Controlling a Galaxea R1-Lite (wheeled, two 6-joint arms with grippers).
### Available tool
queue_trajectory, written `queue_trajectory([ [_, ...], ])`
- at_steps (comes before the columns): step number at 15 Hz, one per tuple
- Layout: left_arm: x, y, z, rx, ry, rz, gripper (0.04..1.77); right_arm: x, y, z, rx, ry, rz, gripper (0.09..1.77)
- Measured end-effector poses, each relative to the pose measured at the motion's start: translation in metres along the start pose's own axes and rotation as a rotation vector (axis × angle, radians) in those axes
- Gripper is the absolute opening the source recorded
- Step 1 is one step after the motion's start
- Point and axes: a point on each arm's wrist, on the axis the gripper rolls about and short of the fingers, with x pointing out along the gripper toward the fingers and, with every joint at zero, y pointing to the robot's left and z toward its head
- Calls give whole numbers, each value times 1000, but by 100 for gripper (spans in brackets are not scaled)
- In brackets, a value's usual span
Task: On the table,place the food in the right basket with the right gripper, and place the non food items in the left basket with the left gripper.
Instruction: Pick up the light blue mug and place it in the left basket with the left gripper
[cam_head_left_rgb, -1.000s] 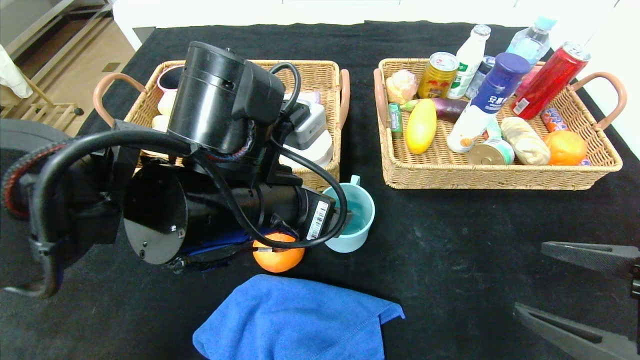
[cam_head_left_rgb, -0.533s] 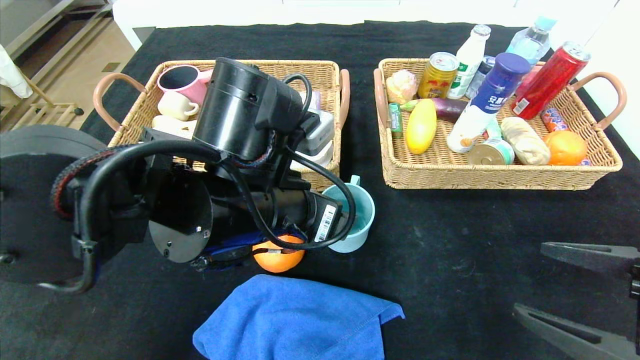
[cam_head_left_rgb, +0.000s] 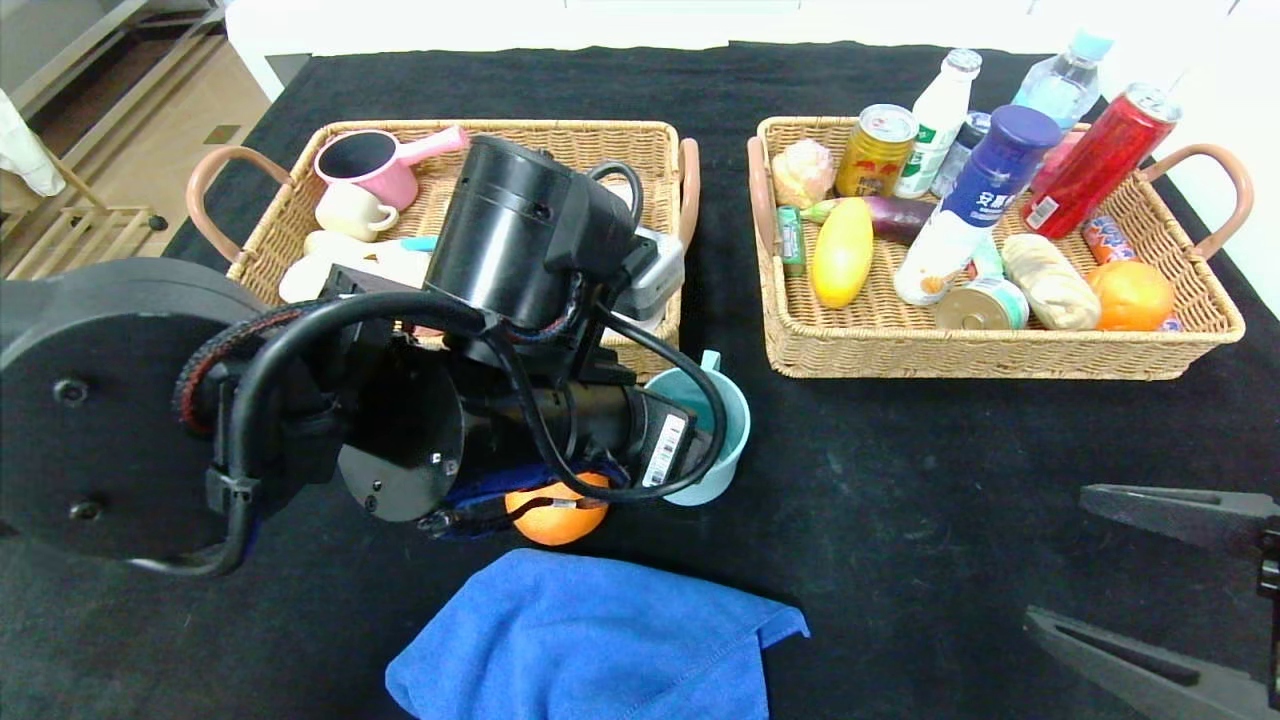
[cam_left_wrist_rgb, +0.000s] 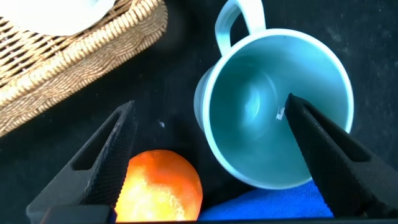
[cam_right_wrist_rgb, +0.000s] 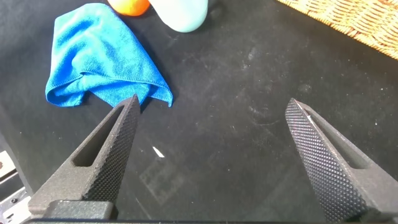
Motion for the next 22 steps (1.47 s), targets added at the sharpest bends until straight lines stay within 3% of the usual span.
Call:
queue_trajectory([
  [6, 4, -1, -2, -3, 11, 1, 172, 0, 0, 0, 1, -1, -2, 171],
  [10, 4, -1, -2, 0, 13, 1, 111, 0, 0, 0, 0, -2, -2, 171],
  [13, 4, -1, -2, 0, 13, 1, 79, 0, 0, 1, 1, -3, -3, 171],
  [14, 4, -1, -2, 0, 13, 0, 55, 0, 0, 1, 0, -3, -3, 171],
  [15, 4, -2, -1, 0, 9, -4, 15, 0, 0, 1, 1, -3, -3, 171],
  [22, 5, -2, -4, 4, 18, 0, 18, 0, 0, 0, 1, -1, -4, 171],
])
